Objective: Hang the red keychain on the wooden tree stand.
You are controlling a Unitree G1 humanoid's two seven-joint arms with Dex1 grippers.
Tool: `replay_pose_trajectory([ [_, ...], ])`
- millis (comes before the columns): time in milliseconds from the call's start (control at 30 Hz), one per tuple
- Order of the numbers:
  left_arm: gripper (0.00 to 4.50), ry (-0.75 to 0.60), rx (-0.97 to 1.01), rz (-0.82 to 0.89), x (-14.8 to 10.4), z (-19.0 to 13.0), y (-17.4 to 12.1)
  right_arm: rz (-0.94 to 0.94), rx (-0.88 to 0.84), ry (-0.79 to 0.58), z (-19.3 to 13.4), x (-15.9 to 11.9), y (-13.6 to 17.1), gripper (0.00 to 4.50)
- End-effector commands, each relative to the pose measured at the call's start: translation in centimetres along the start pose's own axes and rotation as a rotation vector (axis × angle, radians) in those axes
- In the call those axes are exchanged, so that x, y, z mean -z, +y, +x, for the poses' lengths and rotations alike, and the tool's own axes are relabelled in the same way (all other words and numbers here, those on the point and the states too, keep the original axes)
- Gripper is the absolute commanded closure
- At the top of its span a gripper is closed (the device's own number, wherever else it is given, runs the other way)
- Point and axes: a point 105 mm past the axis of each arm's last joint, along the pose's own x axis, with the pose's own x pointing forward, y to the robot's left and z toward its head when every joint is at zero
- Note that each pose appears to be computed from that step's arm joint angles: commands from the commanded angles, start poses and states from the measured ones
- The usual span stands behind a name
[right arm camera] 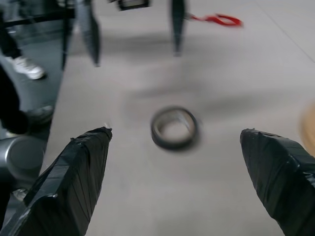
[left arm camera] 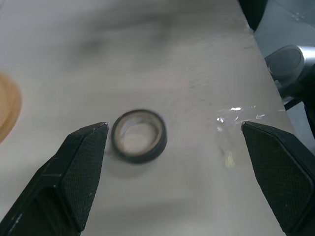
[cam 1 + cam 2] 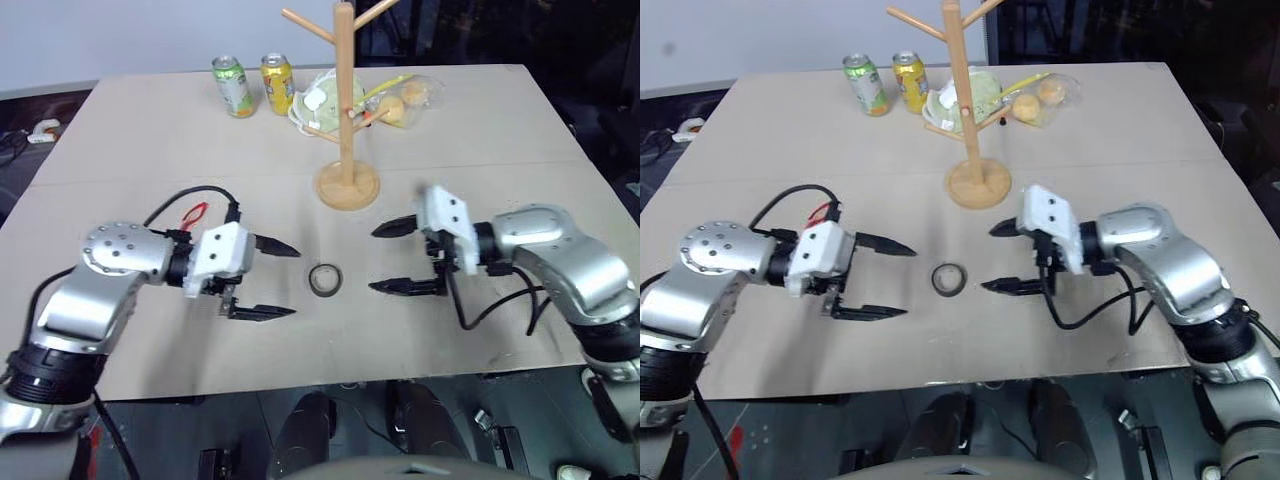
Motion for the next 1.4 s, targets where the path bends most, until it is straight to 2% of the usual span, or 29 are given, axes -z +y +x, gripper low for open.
replay_pose_trajectory([
  [33,0.03,0.008,0.025,0.089,0.5,1.0,0.4,-0.013,0.053,-0.005,-2.2,-1.2,1.5,0.0],
  [333,0.03,0.058,0.121,0.234,3.3,3.6,0.8,0.069,0.172,-0.012,-3.6,-1.6,2.4,0.0],
  [433,0.79,0.071,0.143,0.236,3.9,3.8,0.8,0.076,0.205,-0.011,-3.8,-1.6,2.2,0.0],
  [500,1.56,0.063,0.14,0.235,3.9,4.2,1.0,0.077,0.226,-0.017,-3.9,-1.6,2.0,0.0],
  [567,2.37,0.051,0.138,0.239,3.7,4.7,1.3,0.078,0.238,-0.023,-3.8,-1.7,1.8,0.0],
  [700,4.37,0.041,0.141,0.255,3.1,5.6,1.5,0.081,0.249,-0.025,-3.8,-1.7,1.6,0.0],
  [933,4.46,0.045,0.146,0.248,2.6,5.4,1.6,0.086,0.254,-0.023,-4.0,-1.4,1.1,0.0],
  [1100,4.46,0.02,-0.022,0.082,0.1,2.3,4.3,0.075,0.236,-0.045,-3.6,-1.6,0.9,0.0],
  [1200,4.46,-0.038,-0.256,-0.053,-2.5,-1.1,7.1,0.058,0.239,-0.097,-3.2,-2.5,0.5,0.0],
  [1267,4.46,-0.048,-0.469,-0.102,-2.8,-3.9,9.5,0.057,0.241,-0.139,-2.8,-3.2,0.2,0.0],
  [1333,4.46,-0.016,-0.766,-0.158,-1.3,-8.9,11.9,0.054,0.236,-0.183,-2.1,-4.0,-0.1,0.0],
  [1367,4.46,-0.006,-0.85,-0.176,-0.8,-10.4,12.4,0.051,0.234,-0.195,-1.9,-4.2,-0.1,0.0],
  [1400,4.46,0.05,-1.022,-0.21,1.1,-13.7,13.1,0.051,0.23,-0.214,-1.6,-4.6,-0.3,0.0],
])
